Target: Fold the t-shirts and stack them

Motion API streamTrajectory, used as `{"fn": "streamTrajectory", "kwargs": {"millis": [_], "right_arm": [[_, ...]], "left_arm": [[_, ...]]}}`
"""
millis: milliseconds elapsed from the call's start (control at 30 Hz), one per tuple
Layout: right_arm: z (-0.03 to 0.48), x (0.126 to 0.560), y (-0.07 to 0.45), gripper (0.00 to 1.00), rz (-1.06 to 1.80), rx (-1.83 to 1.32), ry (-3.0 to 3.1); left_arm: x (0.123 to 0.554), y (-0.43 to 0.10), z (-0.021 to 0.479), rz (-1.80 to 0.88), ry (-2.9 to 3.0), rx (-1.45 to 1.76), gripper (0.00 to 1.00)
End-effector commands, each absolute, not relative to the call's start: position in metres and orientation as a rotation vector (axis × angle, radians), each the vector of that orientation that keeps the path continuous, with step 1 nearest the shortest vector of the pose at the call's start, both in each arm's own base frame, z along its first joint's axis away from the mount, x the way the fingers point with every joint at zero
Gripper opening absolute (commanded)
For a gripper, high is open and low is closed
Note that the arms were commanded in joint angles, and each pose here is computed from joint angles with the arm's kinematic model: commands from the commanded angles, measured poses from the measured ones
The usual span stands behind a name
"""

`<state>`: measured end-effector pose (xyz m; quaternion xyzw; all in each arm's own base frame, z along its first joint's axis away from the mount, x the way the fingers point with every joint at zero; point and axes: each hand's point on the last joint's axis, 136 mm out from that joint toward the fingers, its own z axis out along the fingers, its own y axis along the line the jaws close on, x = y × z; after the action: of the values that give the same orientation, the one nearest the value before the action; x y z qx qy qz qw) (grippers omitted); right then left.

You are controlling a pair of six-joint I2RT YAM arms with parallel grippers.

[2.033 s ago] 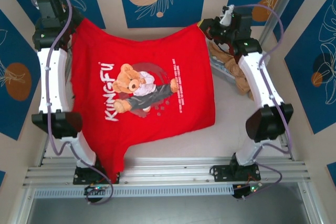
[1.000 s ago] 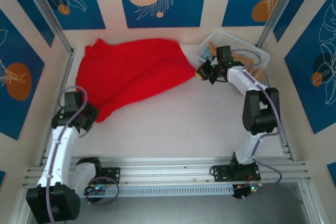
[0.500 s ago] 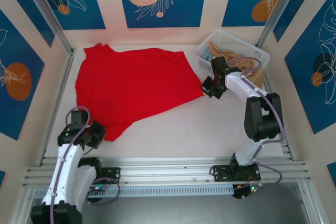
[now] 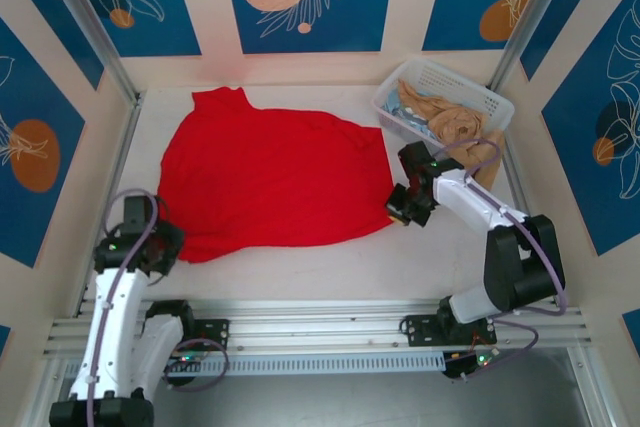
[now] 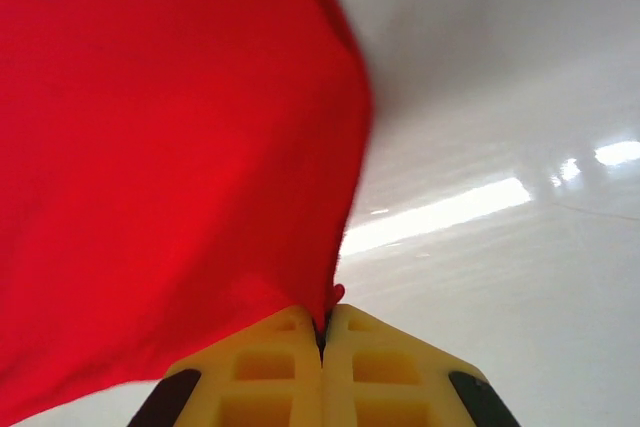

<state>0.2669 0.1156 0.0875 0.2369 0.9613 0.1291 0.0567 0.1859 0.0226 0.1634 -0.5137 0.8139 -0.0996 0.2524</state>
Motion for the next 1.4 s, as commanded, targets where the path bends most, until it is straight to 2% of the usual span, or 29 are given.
{"fn": "streamTrajectory", "kwargs": {"millis": [0,100,233,333,400,500,733,900,1000,1100,1267,1367], "right_arm": [[0.200,0.310,0.140,0.00,0.556,0.449,2.564],[0.275,0.318,0.137,0.00,0.593,0.399,2.327],[0.365,0.303,0.128,0.00,0.676,0.369,2.043],[0.410,0.292,0.128,0.00,0.737,0.345,1.938],[0.422,0.294,0.133,0.00,0.760,0.334,1.939],[0.424,0.315,0.147,0.00,0.792,0.322,1.969],[0.390,0.418,0.168,0.00,0.936,0.395,2.045],[0.394,0.480,0.173,0.00,1.030,0.356,2.063],[0.405,0.502,0.170,0.00,1.033,0.340,2.074],[0.427,0.515,0.160,0.00,1.046,0.328,2.018],[0.459,0.525,0.136,0.00,1.060,0.347,1.913],[0.467,0.526,0.126,0.00,1.073,0.362,1.888]], "left_arm": [[0.204,0.070,0.288,-0.106,1.840,-1.269,0.00],[0.211,0.083,0.385,-0.088,1.662,-1.151,0.00],[0.198,0.085,0.486,-0.170,1.425,-1.034,0.00],[0.191,0.084,0.550,-0.195,1.299,-0.926,0.00],[0.203,0.077,0.580,-0.224,1.284,-0.865,0.00],[0.251,0.066,0.591,-0.271,1.356,-0.803,0.00],[0.399,0.054,0.542,-0.314,1.598,-0.717,0.00],[0.449,0.064,0.551,-0.423,1.578,-0.647,0.00],[0.451,0.073,0.583,-0.492,1.492,-0.596,0.00],[0.434,0.076,0.621,-0.556,1.383,-0.554,0.00],[0.379,0.068,0.674,-0.589,1.238,-0.500,0.00],[0.344,0.060,0.683,-0.578,1.230,-0.504,0.00]]}}
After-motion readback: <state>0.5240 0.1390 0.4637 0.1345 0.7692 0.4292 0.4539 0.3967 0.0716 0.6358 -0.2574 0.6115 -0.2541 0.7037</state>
